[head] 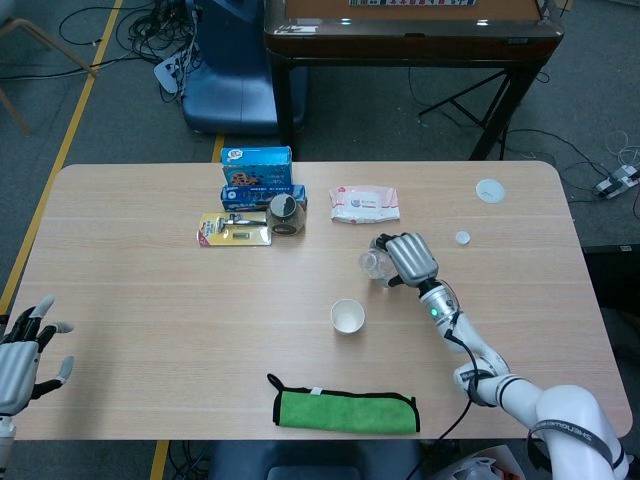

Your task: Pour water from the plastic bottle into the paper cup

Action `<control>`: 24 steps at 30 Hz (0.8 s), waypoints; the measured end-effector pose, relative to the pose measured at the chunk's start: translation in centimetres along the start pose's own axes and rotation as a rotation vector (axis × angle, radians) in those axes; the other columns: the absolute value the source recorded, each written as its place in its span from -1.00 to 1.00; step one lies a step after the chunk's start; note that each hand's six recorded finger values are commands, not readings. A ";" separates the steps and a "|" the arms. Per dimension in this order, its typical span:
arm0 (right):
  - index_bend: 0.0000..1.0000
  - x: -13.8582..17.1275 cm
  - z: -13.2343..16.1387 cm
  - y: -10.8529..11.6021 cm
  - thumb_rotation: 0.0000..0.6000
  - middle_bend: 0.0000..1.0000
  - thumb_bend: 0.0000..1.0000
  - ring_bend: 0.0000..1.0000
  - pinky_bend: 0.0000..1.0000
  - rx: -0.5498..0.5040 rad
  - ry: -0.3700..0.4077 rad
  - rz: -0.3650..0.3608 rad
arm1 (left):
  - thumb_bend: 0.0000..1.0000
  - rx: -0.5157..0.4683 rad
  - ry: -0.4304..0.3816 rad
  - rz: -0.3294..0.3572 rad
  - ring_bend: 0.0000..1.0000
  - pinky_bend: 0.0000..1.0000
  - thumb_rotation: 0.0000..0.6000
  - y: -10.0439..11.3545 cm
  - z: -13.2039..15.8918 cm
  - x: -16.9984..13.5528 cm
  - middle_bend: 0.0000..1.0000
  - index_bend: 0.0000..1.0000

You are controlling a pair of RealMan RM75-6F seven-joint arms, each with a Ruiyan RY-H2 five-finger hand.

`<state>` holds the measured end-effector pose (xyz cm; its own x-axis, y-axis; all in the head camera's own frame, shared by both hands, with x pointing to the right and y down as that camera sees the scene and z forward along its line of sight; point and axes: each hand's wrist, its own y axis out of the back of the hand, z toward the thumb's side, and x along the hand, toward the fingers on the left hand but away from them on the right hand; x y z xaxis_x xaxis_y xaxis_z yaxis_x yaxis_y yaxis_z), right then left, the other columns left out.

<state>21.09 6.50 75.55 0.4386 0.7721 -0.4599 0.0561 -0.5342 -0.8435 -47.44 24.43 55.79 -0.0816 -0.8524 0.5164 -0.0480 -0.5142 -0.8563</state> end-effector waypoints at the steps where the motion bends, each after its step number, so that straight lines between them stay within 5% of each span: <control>1: 0.29 0.0 0.1 0.1 1.00 0.30 -1.00 0.09 0.09 0.032 0.005 0.001 | -0.33 0.000 0.000 0.000 -0.86 -0.37 1.00 0.0 0.0 0.0 -0.94 -0.34; 12: 0.30 -0.1 1.8 1.4 1.00 0.30 -0.99 0.10 0.09 0.344 0.061 -0.003 | -0.33 0.000 0.002 0.001 -0.86 -0.37 1.00 0.1 0.0 0.0 -0.94 -0.34; 24: 0.30 0.2 2.3 2.0 1.00 0.30 -0.98 0.10 0.09 0.566 0.086 0.010 | -0.33 -0.002 0.004 -0.003 -0.86 -0.37 1.00 0.1 0.0 0.0 -0.94 -0.34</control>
<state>19.24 6.36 73.20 0.5097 0.7242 -0.4645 -0.4274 -0.2554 -0.8672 -47.46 24.36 55.74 -0.0859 -0.8502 0.5193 -0.0504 -0.5169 -0.8546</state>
